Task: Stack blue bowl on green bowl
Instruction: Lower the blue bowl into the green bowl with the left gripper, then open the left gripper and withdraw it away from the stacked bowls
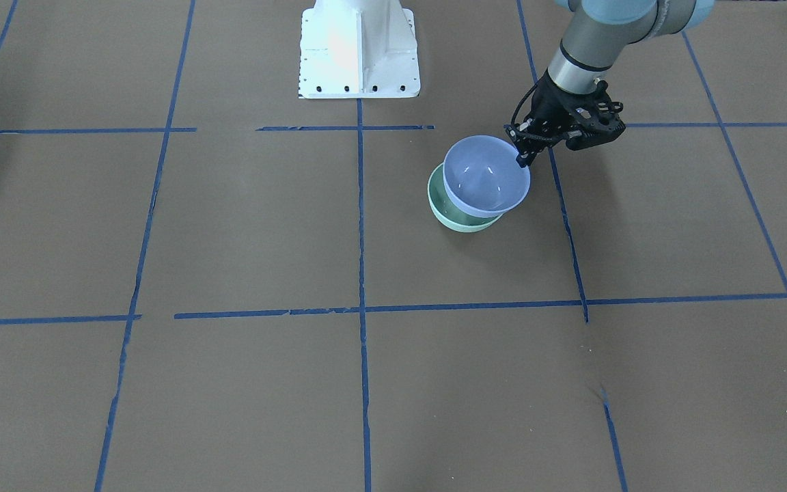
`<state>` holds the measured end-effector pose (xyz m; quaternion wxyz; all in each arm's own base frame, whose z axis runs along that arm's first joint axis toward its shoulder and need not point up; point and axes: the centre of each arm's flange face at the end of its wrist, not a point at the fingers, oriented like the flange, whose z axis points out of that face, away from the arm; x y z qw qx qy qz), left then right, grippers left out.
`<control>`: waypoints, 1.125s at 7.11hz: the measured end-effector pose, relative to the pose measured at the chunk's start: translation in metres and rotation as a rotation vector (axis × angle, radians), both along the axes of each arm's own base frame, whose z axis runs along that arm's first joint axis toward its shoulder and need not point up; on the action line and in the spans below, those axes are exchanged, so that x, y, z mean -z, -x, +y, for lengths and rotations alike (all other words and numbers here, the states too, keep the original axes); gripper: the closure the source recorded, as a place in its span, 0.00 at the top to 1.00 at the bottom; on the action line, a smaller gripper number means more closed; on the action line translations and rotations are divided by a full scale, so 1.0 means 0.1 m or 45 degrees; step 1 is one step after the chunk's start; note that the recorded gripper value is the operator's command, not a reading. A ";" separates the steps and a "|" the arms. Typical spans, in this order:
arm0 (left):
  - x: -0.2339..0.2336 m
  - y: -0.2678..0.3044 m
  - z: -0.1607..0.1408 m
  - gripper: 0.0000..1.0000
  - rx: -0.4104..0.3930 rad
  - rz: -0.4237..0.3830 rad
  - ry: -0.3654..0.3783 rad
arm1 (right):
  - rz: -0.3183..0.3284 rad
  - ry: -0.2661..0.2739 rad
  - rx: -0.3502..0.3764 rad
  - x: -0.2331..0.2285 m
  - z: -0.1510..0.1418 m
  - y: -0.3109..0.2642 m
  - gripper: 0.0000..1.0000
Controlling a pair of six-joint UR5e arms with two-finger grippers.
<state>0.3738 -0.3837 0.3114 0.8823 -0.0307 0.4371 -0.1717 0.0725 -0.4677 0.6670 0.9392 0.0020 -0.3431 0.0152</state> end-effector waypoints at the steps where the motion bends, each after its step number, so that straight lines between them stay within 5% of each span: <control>1: -0.02 -0.15 -0.01 0.00 -0.010 -0.011 0.008 | 0.000 0.000 0.000 0.00 0.00 0.00 1.00; 4: -0.04 -0.35 0.00 0.02 -0.036 -0.021 0.017 | 0.001 0.000 0.000 0.00 0.00 0.00 1.00; 6: -0.08 -0.39 -0.01 0.99 -0.042 -0.031 0.016 | 0.001 0.000 0.000 0.00 0.00 0.00 1.00; 8: -0.08 -0.37 -0.02 1.00 -0.039 -0.029 0.013 | 0.000 0.000 0.000 0.00 0.00 0.00 1.00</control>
